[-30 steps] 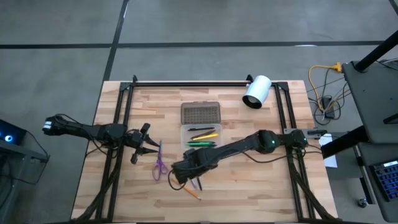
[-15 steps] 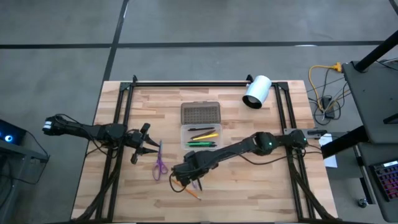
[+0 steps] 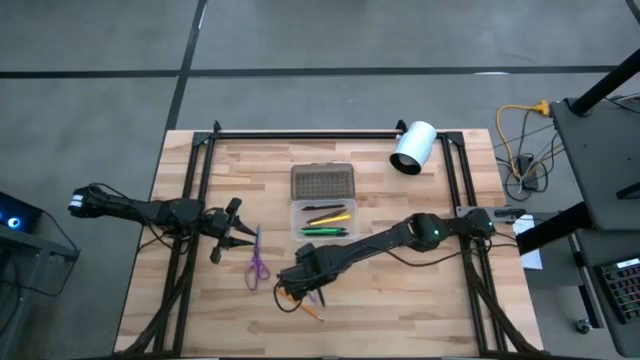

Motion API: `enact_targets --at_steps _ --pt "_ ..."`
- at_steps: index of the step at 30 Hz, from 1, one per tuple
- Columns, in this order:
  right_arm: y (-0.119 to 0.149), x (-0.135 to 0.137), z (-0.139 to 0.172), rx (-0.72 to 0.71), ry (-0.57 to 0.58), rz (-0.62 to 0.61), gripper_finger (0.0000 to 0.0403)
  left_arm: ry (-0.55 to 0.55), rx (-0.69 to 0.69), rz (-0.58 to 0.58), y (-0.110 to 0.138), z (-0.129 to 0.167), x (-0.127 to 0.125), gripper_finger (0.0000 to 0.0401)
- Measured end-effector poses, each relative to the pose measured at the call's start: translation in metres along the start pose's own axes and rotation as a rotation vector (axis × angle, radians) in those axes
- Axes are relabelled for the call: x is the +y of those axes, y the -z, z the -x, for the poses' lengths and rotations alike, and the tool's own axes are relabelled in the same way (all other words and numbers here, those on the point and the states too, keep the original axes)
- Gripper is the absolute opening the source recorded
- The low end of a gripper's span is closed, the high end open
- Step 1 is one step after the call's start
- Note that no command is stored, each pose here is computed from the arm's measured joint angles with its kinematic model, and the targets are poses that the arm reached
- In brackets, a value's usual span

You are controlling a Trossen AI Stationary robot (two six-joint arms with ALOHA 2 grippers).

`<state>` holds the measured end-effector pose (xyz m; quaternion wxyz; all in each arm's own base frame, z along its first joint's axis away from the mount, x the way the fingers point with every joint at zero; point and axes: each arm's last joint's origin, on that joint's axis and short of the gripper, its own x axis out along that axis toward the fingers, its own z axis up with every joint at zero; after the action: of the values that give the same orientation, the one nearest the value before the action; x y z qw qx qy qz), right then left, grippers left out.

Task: Pick & place school supplies into a supply box
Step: Put the black pen into the supply box

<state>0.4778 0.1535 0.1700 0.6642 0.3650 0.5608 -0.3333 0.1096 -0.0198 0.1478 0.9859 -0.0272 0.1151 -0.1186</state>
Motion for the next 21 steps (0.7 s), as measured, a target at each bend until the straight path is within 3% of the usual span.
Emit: enact_targets --at_steps 21 --pt "0.008 -0.005 -0.031 0.037 0.003 0.021 0.0083 0.0 0.001 0.0 0.0 0.0 0.0 0.0099"
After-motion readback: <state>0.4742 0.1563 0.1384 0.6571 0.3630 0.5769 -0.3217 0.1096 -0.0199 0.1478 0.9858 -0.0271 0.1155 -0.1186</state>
